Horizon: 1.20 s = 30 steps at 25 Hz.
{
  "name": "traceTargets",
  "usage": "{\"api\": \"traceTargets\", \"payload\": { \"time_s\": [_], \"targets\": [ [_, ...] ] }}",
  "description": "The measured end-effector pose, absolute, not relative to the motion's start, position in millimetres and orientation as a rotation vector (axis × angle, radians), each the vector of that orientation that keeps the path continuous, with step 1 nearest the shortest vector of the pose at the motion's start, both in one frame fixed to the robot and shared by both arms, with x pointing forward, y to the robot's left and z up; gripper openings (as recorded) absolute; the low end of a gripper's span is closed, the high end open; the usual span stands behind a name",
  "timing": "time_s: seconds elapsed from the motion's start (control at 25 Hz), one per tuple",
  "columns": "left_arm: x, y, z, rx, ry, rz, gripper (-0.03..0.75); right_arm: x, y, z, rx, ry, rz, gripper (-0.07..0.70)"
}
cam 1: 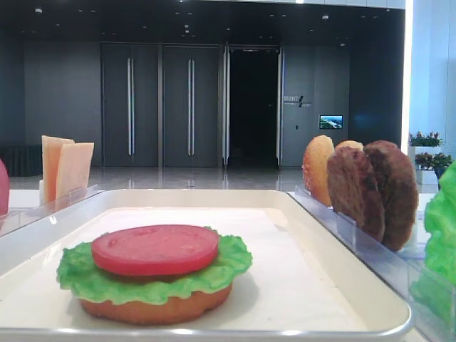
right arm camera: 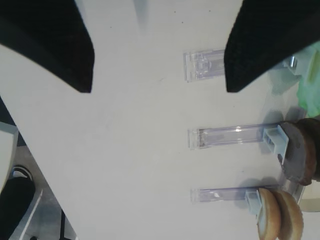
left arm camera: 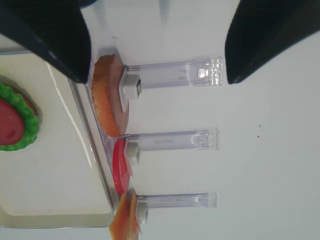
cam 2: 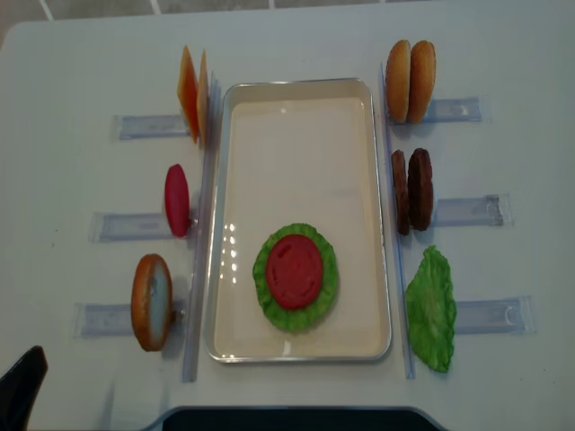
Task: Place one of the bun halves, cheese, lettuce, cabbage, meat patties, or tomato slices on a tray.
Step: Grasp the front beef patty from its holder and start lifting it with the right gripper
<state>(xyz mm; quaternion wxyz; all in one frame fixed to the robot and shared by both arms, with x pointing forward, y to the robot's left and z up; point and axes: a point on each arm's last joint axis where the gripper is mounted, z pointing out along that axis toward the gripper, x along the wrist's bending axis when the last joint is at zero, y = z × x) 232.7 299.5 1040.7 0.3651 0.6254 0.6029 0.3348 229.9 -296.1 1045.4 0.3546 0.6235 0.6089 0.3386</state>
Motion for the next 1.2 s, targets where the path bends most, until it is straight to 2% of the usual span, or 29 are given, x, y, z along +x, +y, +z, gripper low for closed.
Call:
{"api": "traceTargets", "payload": {
  "time_s": [1.2],
  "targets": [
    [232.7, 299.5, 1040.7, 1.608, 1.55, 0.861, 0.639, 229.9, -296.1, 1045.4, 1.612, 1.574, 0.875, 0.541]
  ]
}}
